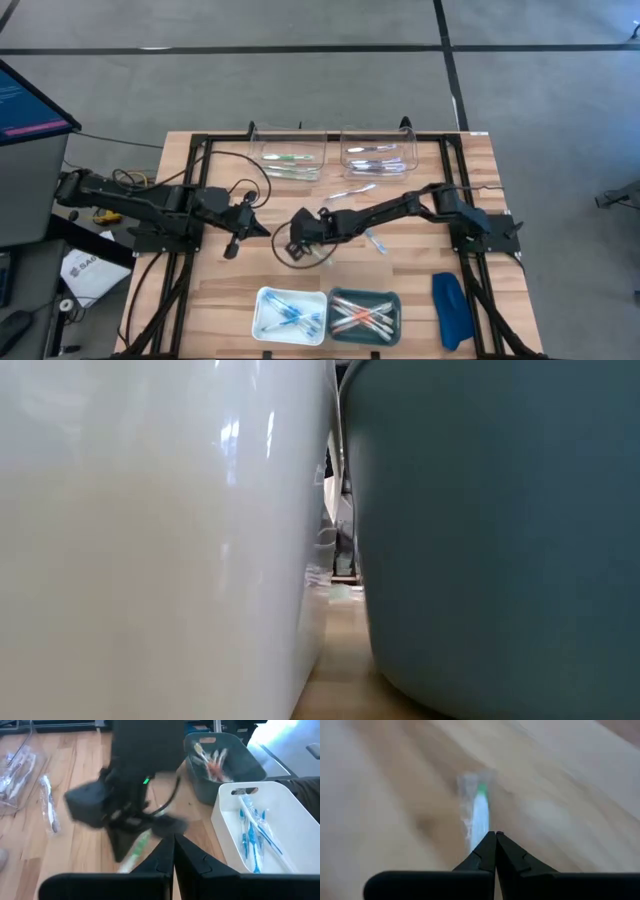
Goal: Pick & Place Toothbrushes
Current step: Put the green toothbrush into the left transparent bin, then put the blue toothbrush into the white bin
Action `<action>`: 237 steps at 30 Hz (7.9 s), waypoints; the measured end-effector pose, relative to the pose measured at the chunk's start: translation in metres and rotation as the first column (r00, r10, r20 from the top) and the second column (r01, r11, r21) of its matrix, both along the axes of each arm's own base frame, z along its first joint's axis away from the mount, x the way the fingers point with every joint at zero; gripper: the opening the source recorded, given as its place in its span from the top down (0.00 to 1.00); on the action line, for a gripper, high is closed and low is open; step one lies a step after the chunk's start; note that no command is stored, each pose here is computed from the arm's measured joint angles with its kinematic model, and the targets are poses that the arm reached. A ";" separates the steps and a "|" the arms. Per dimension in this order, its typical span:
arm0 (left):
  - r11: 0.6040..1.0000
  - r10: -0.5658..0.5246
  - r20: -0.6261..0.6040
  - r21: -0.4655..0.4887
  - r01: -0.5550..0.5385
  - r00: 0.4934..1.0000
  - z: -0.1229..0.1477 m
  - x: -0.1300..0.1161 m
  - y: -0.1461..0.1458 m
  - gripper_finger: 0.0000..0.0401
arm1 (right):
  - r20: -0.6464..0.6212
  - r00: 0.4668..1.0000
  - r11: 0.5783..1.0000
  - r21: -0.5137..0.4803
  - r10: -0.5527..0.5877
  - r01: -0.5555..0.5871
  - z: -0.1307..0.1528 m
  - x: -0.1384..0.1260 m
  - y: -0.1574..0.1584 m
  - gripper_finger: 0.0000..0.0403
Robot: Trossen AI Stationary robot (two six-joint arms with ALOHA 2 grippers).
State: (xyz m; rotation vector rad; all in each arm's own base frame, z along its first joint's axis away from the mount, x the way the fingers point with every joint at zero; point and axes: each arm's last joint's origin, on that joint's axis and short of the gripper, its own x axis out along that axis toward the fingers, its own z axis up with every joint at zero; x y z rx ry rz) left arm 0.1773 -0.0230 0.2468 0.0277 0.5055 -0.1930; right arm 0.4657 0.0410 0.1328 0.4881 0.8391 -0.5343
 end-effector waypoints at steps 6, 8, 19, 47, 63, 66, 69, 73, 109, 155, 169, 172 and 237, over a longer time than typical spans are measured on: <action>1.000 0.000 0.001 0.000 0.000 1.000 0.000 0.000 0.000 0.99 | 0.024 0.997 0.997 -0.010 0.071 -0.071 0.022 -0.004 0.015 1.00; 1.000 0.000 0.001 0.000 0.000 1.000 0.000 0.000 0.000 0.99 | 0.017 0.997 0.997 -0.013 0.078 -0.077 0.021 -0.005 0.019 1.00; 1.000 0.001 0.001 0.000 -0.001 1.000 0.000 0.000 0.000 0.99 | 0.035 0.946 0.939 -0.137 0.323 -0.315 0.026 -0.005 0.055 1.00; 1.000 0.001 0.001 0.001 -0.001 1.000 0.000 0.000 0.000 0.99 | -0.199 0.944 0.964 0.038 0.265 -0.262 0.013 -0.032 0.067 1.00; 0.992 0.026 -0.074 0.121 -0.017 0.997 -0.033 0.027 -0.001 0.99 | -0.125 0.956 0.963 -0.007 0.265 -0.268 0.065 -0.047 0.074 1.00; 0.990 0.011 -0.069 0.144 -0.001 0.998 -0.046 0.045 -0.003 0.98 | -0.074 0.965 0.955 -0.138 0.253 -0.261 0.099 -0.064 0.088 1.00; 0.982 -0.014 -0.102 0.187 0.033 0.995 -0.060 0.059 -0.005 0.95 | 0.000 0.974 0.918 -0.333 0.228 -0.215 0.141 -0.092 0.104 1.00; 0.974 -0.002 -0.126 0.226 0.031 0.992 -0.066 0.076 -0.007 0.86 | 0.039 0.973 0.809 -0.563 0.227 -0.166 0.184 -0.129 0.117 1.00; 0.982 0.030 -0.340 0.184 0.035 0.940 -0.111 0.129 -0.019 0.52 | 0.509 0.537 0.740 -0.486 0.672 -0.465 0.231 -0.283 0.082 0.99; 0.935 0.322 -0.331 0.259 -0.243 0.887 -0.046 0.083 0.009 1.00 | 0.446 0.690 0.802 -0.483 0.570 -0.350 0.209 -0.237 0.058 1.00; 0.835 0.503 -0.195 0.360 -0.416 0.842 0.045 0.071 0.166 1.00 | 0.391 0.751 0.813 -0.483 0.533 -0.325 0.204 -0.232 0.043 1.00; 0.845 0.499 -0.296 0.373 -0.382 0.815 0.039 0.082 0.198 1.00 | 0.373 0.760 0.810 -0.483 0.533 -0.331 0.202 -0.233 0.041 1.00; 0.827 0.547 -0.697 0.365 -0.427 0.464 -0.046 0.099 0.250 0.43 | 0.327 0.781 0.805 -0.483 0.532 -0.346 0.197 -0.233 0.038 1.00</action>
